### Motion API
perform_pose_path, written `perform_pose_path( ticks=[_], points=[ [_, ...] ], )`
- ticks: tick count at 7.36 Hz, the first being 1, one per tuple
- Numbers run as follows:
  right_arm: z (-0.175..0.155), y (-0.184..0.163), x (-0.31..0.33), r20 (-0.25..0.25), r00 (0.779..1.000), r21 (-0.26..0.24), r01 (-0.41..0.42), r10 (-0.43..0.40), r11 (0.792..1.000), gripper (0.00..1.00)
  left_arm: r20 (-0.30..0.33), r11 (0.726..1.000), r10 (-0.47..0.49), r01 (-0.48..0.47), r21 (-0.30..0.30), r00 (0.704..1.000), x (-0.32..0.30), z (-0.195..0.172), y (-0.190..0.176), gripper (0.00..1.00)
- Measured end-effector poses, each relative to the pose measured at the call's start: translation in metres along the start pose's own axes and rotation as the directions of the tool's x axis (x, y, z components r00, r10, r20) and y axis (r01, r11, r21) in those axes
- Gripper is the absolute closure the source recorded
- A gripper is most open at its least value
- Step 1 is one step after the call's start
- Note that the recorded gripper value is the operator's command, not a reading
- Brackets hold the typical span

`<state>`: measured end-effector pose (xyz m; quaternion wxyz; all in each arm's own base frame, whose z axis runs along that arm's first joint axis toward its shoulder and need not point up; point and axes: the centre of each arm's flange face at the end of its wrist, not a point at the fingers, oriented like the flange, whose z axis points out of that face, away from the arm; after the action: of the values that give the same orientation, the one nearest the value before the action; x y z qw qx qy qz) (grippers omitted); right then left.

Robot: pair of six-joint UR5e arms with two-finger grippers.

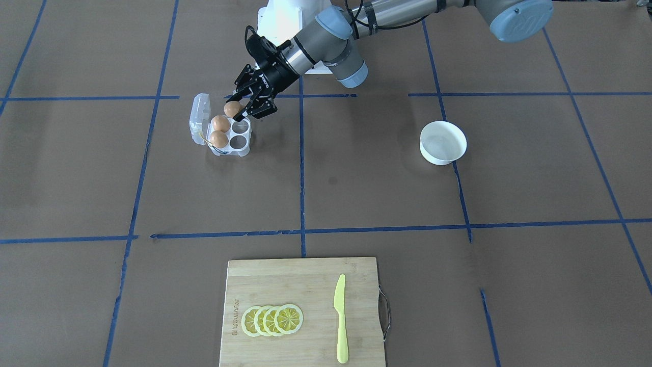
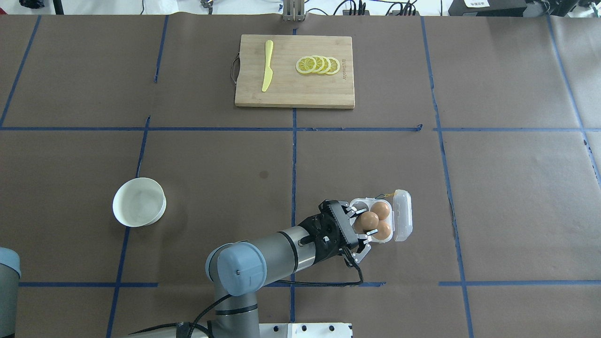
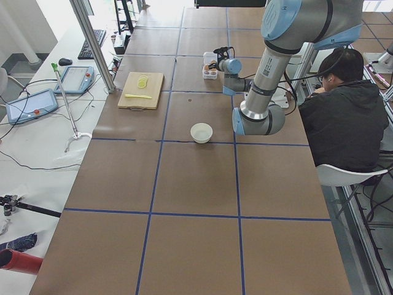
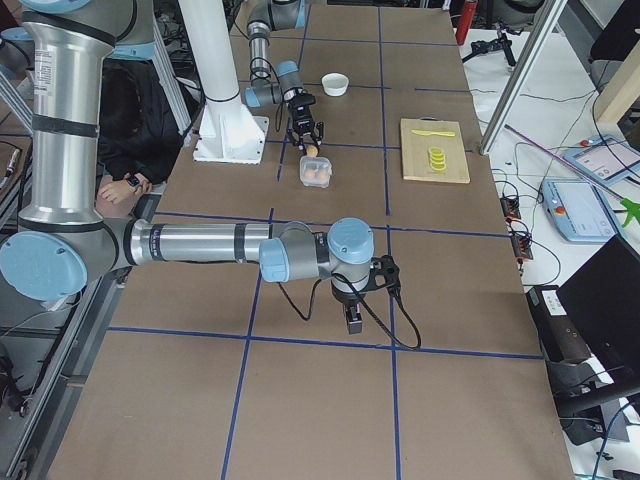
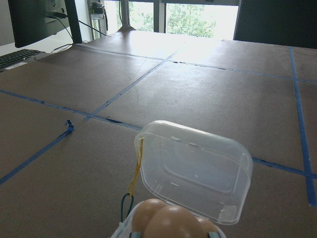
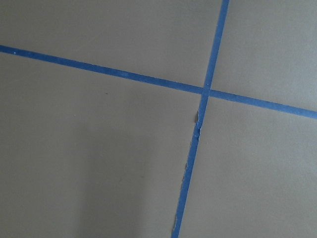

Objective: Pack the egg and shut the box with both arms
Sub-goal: 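Lower the egg into the empty carton cup and open the left gripper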

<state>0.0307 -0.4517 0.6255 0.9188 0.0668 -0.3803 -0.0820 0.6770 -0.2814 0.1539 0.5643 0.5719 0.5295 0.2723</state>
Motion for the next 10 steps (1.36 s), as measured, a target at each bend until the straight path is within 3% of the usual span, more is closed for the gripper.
perform_pose_path(
  ticks=[2,4,9,10],
  points=[
    [0.000,0.001,0.001,-0.001,1.000,-0.001,-0.002,0.002,1.000,0.00,-0.002,1.000,-0.001,0.001,0.000,1.000,0.001,0.002,0.000,0.82],
    [0.000,0.001,0.001,-0.001,1.000,-0.001,-0.002,0.002,1.000,0.00,0.001,1.000,0.001,-0.001,-0.006,1.000,0.000,0.004,0.003,0.64],
    [0.001,0.001,0.001,-0.001,1.000,-0.003,-0.002,0.002,1.000,0.00,0.011,0.999,0.008,-0.007,-0.043,1.000,-0.004,0.012,0.021,0.63],
    [0.001,0.001,0.001,-0.001,1.000,-0.003,-0.003,0.003,1.000,0.00,0.013,0.999,0.008,-0.007,-0.048,1.000,-0.004,0.013,0.023,0.57]
  ],
)
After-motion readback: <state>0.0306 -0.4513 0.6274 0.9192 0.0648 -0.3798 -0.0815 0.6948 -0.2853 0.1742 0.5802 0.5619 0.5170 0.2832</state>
